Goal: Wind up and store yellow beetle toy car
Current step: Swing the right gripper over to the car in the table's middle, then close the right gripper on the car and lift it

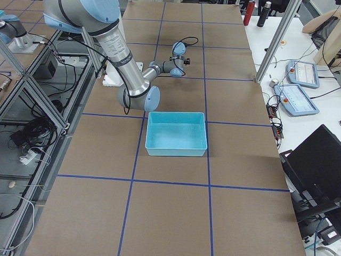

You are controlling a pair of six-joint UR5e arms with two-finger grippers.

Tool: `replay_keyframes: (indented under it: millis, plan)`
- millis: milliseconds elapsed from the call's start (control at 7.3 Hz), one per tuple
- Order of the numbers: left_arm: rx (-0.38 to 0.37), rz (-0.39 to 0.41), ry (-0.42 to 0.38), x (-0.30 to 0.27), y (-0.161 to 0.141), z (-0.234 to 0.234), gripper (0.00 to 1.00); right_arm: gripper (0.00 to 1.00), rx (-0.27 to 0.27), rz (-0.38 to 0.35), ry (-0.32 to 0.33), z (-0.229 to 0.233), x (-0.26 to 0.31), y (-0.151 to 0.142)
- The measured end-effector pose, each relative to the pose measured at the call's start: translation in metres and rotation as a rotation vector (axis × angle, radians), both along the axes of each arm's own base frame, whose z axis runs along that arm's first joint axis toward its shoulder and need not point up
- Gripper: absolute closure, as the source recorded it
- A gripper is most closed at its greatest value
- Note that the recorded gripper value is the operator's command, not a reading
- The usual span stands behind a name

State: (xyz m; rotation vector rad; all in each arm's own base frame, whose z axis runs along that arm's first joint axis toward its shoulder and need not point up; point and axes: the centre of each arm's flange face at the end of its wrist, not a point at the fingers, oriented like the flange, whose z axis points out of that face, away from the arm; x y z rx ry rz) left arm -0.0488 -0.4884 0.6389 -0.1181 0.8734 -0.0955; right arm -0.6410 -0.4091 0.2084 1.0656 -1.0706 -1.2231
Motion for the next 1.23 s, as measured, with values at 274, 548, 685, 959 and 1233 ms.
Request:
replay_keyframes:
  millis: [274, 548, 685, 959, 1233]
  plan:
    - [-0.002, -0.001, 0.0, 0.0, 0.001, 0.001, 0.0, 0.01, 0.003, -0.014, 0.008, 0.005, -0.007, 0.009]
    - [-0.003, -0.001, 0.0, 0.0, 0.001, 0.001, 0.0, 0.01, 0.005, -0.016, 0.025, 0.014, -0.013, 0.012]
    - [-0.004, -0.001, 0.0, 0.0, 0.001, 0.001, 0.0, 0.03, 0.003, -0.014, 0.035, 0.02, -0.017, 0.013]
    - [-0.004, -0.001, 0.0, 0.0, 0.001, 0.001, 0.0, 0.47, 0.003, -0.004, 0.056, 0.029, -0.027, 0.018]
    - [-0.003, -0.001, 0.0, 0.0, 0.001, 0.001, 0.0, 0.86, -0.003, 0.003, 0.061, 0.03, -0.03, 0.019]
